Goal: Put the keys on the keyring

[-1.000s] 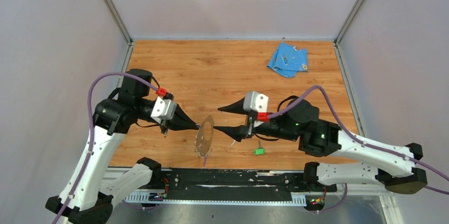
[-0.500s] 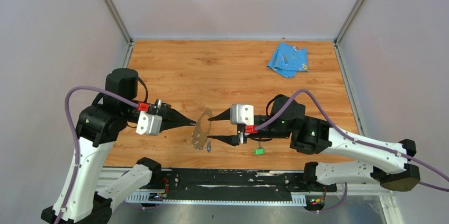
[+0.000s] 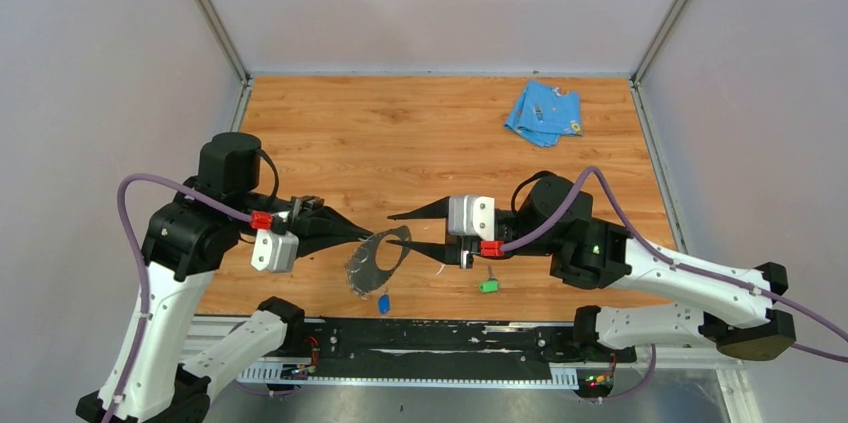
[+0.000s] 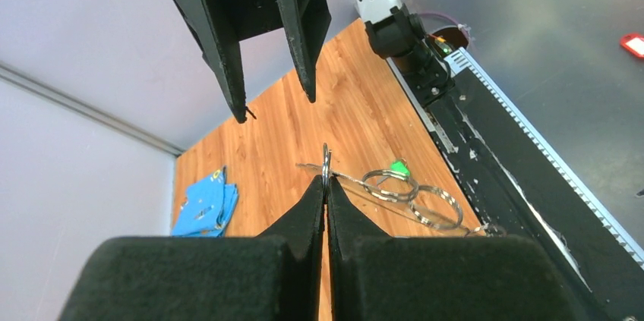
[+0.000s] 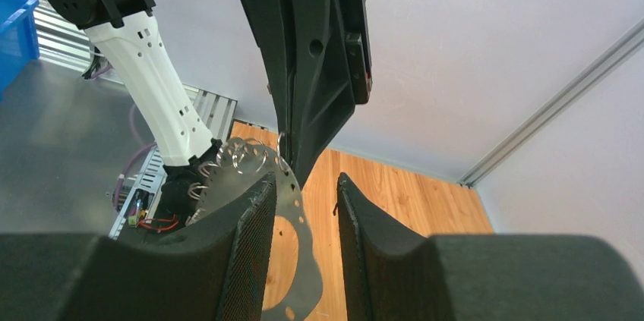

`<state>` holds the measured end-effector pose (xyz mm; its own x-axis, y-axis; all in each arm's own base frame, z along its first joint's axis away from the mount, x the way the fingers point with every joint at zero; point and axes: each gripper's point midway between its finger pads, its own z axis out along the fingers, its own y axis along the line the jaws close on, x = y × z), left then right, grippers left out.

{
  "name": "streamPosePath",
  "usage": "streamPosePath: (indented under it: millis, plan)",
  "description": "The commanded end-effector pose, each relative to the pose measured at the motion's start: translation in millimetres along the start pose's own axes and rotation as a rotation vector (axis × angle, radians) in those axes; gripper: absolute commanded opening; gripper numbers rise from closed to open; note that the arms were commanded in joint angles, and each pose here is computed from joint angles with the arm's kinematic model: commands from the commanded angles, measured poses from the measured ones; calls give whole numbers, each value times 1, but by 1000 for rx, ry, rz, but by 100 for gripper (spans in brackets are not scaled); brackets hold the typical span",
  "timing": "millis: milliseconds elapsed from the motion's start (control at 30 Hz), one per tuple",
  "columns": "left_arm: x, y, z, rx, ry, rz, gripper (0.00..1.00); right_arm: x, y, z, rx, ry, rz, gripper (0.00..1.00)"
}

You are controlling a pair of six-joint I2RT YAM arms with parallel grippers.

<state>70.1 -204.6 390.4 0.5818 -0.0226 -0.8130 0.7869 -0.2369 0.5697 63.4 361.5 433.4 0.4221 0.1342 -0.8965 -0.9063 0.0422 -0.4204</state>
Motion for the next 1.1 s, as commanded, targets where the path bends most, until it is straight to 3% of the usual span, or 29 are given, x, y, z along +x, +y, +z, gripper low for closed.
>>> streamPosePath:
  millis: [0,400,800,1067]
  plan:
    - [-6,1,3,21,-42,29,0,-26,-6,6,-17,-74,-42,38]
    - [-8,-1,3,22,-44,-7,0,-21,12,17,-126,-44,-12,38]
    - [-10,-2,3,24,-48,-41,0,-6,0,25,-64,21,-15,32]
    - [-8,-1,4,28,-53,-46,0,-2,-10,29,-15,46,-16,13]
